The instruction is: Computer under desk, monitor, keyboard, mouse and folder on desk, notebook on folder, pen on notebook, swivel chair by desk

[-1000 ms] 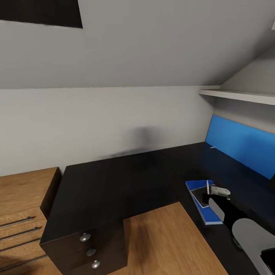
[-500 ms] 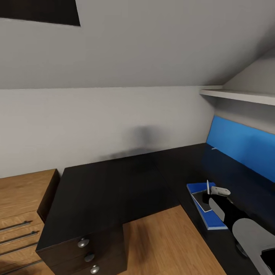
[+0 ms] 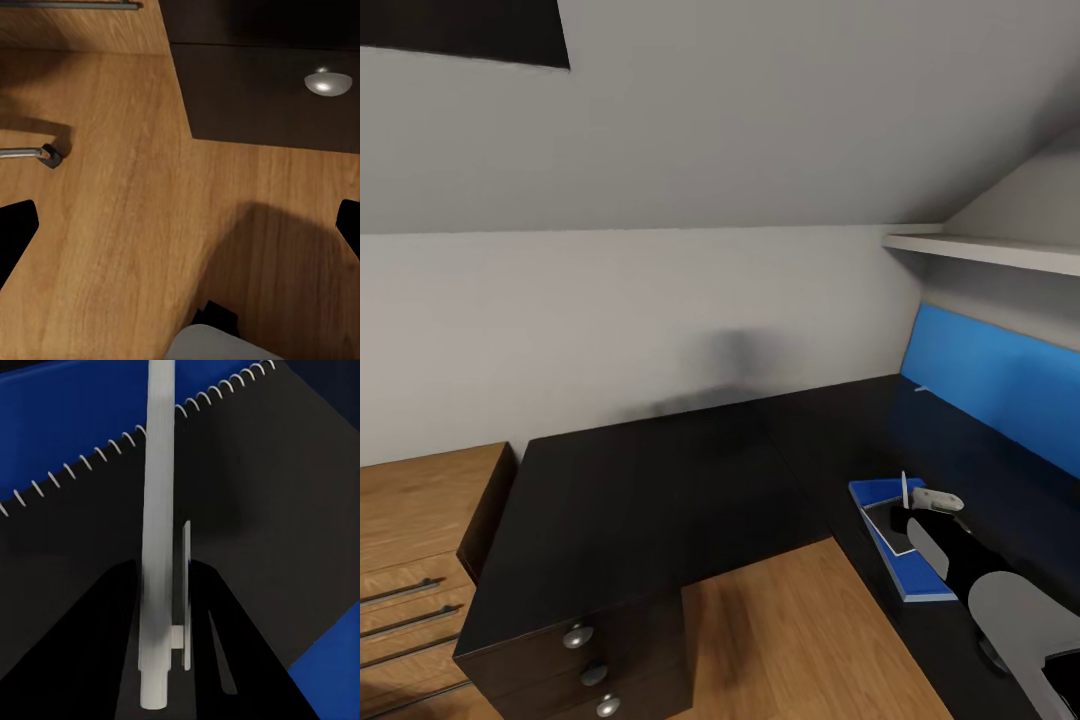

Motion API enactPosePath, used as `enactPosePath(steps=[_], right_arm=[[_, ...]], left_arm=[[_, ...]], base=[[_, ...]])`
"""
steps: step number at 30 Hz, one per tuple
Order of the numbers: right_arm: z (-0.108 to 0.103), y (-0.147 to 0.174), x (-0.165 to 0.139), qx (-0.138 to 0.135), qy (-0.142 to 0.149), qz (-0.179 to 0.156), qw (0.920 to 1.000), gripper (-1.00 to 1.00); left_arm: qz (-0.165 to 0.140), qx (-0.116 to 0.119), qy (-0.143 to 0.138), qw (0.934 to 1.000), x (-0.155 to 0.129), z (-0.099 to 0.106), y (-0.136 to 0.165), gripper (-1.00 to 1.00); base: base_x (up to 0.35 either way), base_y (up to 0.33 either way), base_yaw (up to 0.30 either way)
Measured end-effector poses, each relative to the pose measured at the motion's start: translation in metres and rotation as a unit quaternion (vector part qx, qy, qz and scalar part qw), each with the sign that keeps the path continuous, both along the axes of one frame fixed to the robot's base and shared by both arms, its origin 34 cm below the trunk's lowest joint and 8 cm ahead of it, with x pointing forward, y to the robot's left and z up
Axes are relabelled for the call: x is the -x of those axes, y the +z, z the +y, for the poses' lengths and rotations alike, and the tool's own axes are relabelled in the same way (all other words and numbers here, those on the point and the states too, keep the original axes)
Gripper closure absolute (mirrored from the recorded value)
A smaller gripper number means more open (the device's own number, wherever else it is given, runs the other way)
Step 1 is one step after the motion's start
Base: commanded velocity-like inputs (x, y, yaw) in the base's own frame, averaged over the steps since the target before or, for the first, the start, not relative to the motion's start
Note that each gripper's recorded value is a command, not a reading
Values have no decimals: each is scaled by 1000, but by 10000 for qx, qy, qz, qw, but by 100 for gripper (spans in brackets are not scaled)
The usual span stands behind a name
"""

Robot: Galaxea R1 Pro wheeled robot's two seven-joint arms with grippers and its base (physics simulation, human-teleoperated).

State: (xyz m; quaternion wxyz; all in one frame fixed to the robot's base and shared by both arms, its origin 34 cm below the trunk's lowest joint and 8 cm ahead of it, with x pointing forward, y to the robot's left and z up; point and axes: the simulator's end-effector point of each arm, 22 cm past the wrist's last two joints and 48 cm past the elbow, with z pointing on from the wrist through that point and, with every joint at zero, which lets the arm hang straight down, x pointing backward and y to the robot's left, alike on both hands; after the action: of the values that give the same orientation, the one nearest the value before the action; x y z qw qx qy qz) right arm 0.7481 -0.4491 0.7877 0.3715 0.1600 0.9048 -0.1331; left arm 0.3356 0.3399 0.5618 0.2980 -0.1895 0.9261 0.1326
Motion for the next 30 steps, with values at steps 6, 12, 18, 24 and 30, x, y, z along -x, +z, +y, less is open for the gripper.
enactPosePath(steps=[6, 12, 18, 24, 30], right_arm=[[0, 0, 0, 0, 1, -1, 10000, 100], [0, 0, 0, 0, 1, -3, 10000, 100], [0, 0, 0, 0, 1, -5, 10000, 100], [0, 0, 0, 0, 1, -2, 10000, 100], [0, 1, 0, -1, 4, -6, 10000, -100]], left_arm=[[2, 0, -7, 10000, 0, 0, 0, -100], [1, -2, -7, 10000, 0, 0, 0, -100], [1, -3, -7, 10000, 0, 0, 0, -100], [1, -3, -7, 10000, 0, 0, 0, -100], [1, -3, -7, 10000, 0, 0, 0, -100]], base=[[-168, 0, 0], [-40, 0, 0], [-5, 0, 0], [0, 0, 0], [0, 0, 0]])
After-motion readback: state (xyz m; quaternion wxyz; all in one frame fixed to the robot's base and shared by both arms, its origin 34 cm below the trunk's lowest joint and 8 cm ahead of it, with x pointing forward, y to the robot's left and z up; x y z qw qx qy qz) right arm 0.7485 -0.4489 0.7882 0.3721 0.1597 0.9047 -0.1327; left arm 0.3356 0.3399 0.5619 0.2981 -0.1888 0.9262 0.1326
